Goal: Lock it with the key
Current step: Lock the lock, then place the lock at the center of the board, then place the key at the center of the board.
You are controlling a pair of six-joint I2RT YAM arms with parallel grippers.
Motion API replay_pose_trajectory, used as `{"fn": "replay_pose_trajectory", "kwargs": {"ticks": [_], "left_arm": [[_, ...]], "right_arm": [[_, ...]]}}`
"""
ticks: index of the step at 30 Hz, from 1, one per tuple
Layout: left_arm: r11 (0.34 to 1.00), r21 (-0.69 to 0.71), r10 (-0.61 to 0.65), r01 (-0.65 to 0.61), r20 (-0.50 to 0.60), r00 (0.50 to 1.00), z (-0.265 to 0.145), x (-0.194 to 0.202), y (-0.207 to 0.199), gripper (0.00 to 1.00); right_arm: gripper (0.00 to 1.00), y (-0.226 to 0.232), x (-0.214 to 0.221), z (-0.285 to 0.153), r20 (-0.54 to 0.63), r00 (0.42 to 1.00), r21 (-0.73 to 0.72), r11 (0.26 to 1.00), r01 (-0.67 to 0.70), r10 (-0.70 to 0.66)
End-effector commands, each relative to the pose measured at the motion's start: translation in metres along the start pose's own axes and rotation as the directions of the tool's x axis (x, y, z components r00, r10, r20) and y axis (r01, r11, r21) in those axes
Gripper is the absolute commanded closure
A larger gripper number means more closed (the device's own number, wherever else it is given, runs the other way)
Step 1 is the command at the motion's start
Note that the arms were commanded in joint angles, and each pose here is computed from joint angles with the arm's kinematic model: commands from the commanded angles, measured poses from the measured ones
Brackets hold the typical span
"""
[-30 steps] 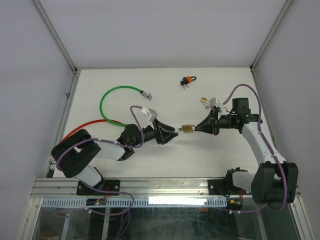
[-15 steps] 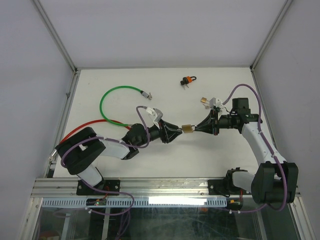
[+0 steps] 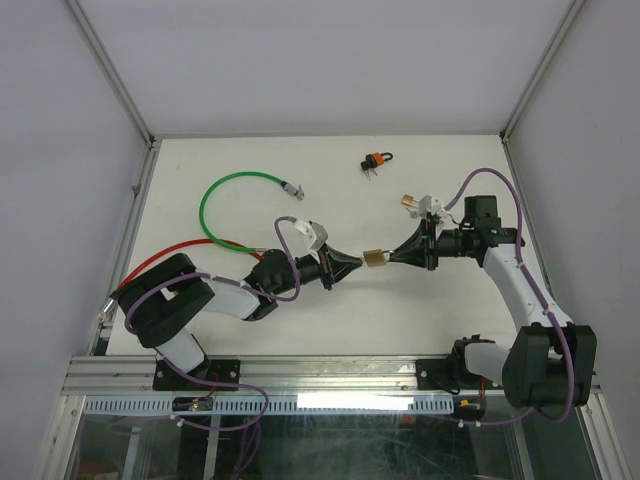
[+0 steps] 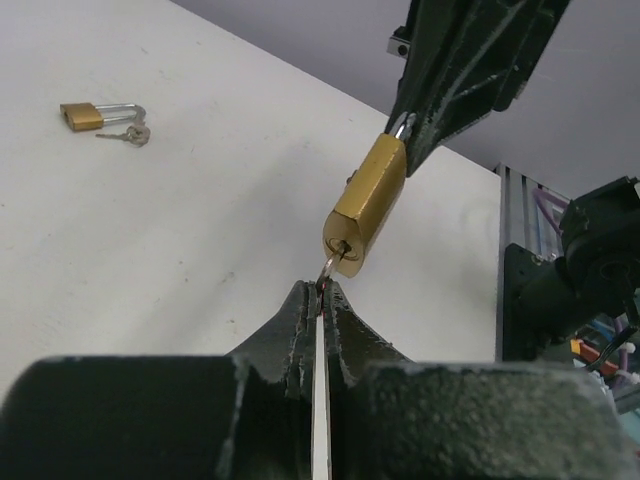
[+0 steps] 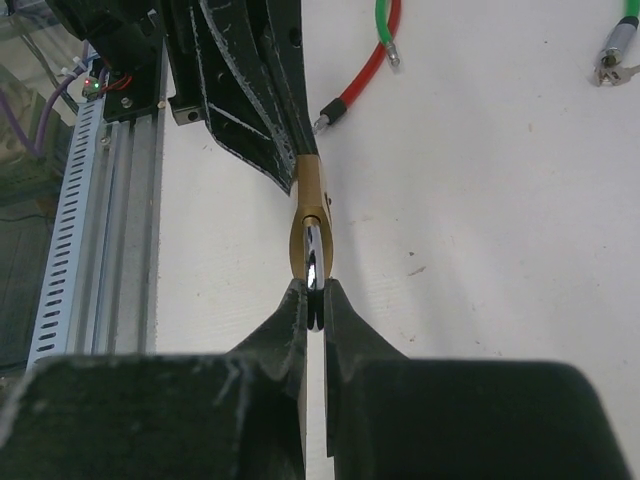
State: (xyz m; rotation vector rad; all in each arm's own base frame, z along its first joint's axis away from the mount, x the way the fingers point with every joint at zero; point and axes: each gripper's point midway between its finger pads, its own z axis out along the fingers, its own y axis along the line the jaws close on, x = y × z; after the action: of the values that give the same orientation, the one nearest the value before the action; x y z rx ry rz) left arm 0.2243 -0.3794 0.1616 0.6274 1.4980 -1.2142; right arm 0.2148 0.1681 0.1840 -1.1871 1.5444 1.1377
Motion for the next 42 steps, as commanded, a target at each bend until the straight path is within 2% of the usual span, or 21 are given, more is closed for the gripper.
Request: {"fn": "replay_pose_trajectory", "kwargs": {"ticks": [1,6,12,16,17,22,27,31,34,42], "left_arm": [[0.981,0.055,0.181,-0.188,0.112,0.977,-0.009,-0.018,-0.011,1.00],[0.980,-0.023,0.199,-0.198,0.083,0.977,-0.024,-0.009,0.017,1.00],[0.999,-0.024,0.036,-0.034,0.116,0.993,-0.044,-0.012,0.040,1.00],[1.000,-0.005,0.003,-0.003,0.123,0.992,-0.043,-0.013,0.040,1.00],[1.000,-0.008,-0.019,0.020,0.101,0.995,-0.040,-0.009,0.041,1.00],[0.983,-0.026,-0.181,0.180,-0.037,0.983,-0.009,0.010,0.053,1.00],[0.944,-0.097,-0.327,0.317,-0.129,0.936,0.019,0.030,0.069,1.00],[0.927,-0.137,-0.371,0.349,-0.189,0.909,0.050,0.044,0.069,1.00],[0.919,-0.147,-0.391,0.366,-0.227,0.892,0.073,0.056,0.063,1.00],[0.884,-0.190,-0.465,0.428,-0.263,0.845,0.120,0.083,0.064,1.00]], "right_arm": [[1.00,0.005,-0.027,-0.001,0.059,0.995,-0.028,0.996,0.085,-0.083],[1.00,-0.003,-0.033,-0.007,0.044,0.996,0.014,0.997,0.076,-0.077],[1.00,-0.008,-0.034,-0.012,0.047,0.997,0.041,0.998,0.055,-0.057],[1.00,-0.021,-0.032,-0.015,0.033,0.998,0.091,0.995,0.046,-0.049],[1.00,-0.029,-0.032,-0.017,0.030,1.000,0.130,0.992,0.005,-0.009],[1.00,-0.079,-0.017,-0.038,0.013,0.992,0.382,0.917,-0.118,0.123],[1.00,-0.107,-0.004,-0.058,0.046,0.967,0.514,0.824,-0.237,0.249],[1.00,-0.125,0.012,-0.076,0.044,0.941,0.608,0.738,-0.292,0.335],[1.00,-0.133,0.027,-0.089,0.029,0.909,0.646,0.686,-0.335,0.416],[0.99,-0.143,0.064,-0.108,-0.005,0.830,0.675,0.614,-0.409,0.558]]}}
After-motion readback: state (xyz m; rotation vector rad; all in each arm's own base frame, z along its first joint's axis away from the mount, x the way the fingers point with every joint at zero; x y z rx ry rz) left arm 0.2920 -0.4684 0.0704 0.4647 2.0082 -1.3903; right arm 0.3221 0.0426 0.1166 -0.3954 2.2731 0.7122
